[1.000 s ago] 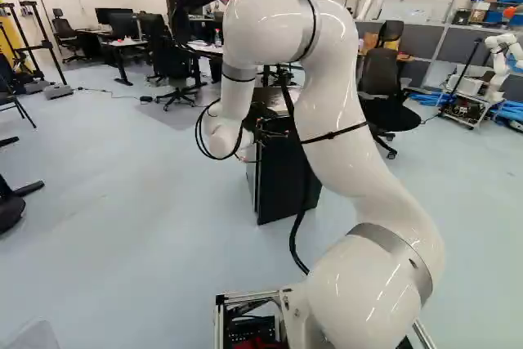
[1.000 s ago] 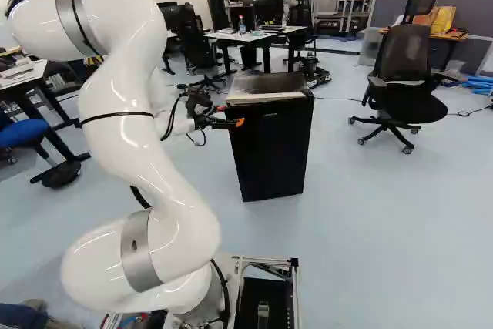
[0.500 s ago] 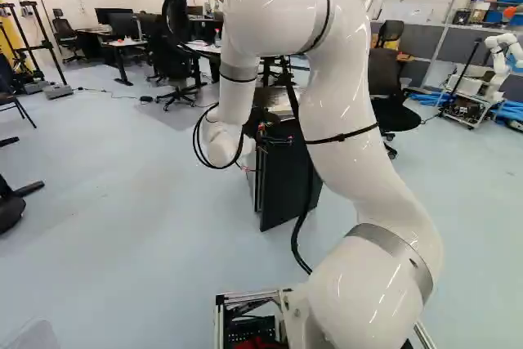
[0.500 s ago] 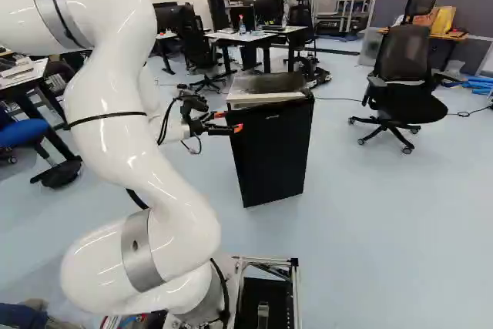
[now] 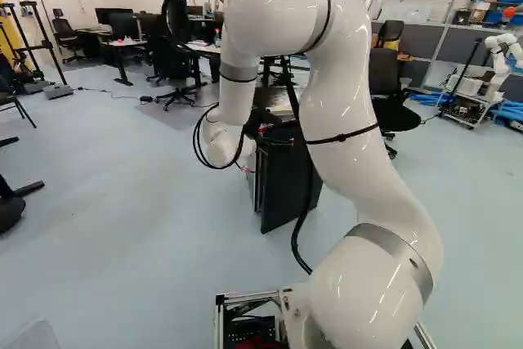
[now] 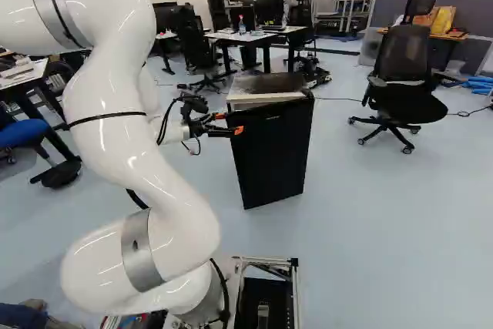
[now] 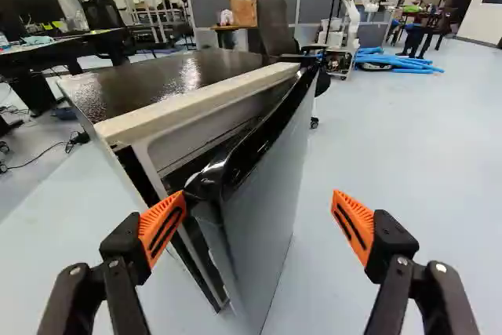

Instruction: Grab a drink from the fridge

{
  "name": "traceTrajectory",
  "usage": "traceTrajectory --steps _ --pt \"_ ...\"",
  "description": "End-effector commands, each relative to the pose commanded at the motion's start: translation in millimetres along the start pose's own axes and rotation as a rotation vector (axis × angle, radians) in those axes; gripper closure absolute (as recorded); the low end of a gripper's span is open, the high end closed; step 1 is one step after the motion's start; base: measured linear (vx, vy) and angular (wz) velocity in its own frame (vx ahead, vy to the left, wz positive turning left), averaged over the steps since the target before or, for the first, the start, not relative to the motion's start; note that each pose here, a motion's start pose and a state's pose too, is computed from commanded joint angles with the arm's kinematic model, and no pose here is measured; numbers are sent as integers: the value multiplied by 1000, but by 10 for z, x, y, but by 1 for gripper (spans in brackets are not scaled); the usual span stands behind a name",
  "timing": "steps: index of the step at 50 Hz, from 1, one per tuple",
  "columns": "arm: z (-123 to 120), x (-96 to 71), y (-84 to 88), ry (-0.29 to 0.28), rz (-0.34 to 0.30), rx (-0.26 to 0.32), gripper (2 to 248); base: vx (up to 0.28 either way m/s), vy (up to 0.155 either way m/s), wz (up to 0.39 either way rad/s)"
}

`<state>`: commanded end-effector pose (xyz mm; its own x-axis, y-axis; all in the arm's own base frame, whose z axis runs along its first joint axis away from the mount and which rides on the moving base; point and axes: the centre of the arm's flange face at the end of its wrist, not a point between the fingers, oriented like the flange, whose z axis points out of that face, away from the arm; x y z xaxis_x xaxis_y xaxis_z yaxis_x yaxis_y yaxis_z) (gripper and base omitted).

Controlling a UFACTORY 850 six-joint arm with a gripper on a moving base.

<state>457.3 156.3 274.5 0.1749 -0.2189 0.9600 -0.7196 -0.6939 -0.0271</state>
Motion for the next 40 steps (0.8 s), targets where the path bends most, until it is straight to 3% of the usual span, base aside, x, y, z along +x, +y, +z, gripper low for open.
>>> traceTrajectory --steps 40 --pt "111 5 -102 -8 55 -84 3 0 0 0"
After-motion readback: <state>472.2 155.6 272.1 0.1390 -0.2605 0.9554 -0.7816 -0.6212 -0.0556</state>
